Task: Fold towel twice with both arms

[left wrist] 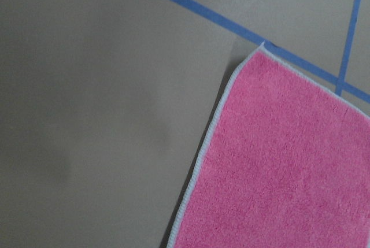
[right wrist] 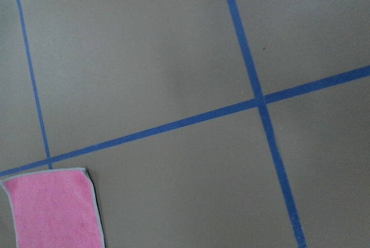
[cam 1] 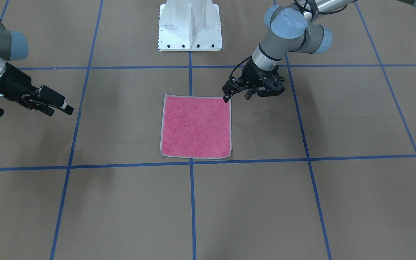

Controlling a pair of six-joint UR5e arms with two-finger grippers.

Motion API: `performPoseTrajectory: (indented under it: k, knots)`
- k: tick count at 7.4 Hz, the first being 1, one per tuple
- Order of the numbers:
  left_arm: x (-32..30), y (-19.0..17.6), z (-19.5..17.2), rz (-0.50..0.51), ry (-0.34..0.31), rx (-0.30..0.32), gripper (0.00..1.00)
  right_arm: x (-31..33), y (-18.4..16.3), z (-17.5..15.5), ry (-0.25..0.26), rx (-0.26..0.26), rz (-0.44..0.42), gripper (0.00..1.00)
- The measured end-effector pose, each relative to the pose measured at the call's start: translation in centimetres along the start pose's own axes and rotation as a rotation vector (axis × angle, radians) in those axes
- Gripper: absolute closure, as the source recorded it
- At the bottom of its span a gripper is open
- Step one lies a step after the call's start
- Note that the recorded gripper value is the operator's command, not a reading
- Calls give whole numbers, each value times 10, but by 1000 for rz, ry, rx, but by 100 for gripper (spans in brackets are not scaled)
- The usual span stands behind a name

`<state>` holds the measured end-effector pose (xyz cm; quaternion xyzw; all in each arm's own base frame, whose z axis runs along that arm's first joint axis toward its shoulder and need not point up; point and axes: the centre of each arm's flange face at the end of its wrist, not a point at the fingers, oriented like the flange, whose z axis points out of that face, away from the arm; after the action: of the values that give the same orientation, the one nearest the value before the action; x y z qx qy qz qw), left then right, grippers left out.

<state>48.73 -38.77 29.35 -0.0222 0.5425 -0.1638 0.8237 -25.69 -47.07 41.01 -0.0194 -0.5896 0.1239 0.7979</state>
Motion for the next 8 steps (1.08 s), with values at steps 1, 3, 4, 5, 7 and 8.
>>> performPoseTrajectory:
  k: [1, 3, 4, 5, 7, 8]
  knots:
    - [0, 11, 8, 6, -8, -15, 1, -10, 12, 10, -8, -20, -16, 0]
    - [-2, 22, 29, 13, -29, -11, 9, -26, 31, 29, -16, -53, -37, 0]
    - [-1, 23, 38, 14, -37, -4, 17, -30, 37, 36, -15, -57, -42, 0]
    - [-1, 22, 44, 14, -44, 1, 26, -33, 40, 40, -17, -60, -46, 0]
    - [0, 22, 48, 14, -46, 3, 33, -36, 42, 42, -20, -62, -50, 0]
    - [0, 22, 47, 13, -46, 3, 35, -37, 42, 42, -21, -63, -51, 0]
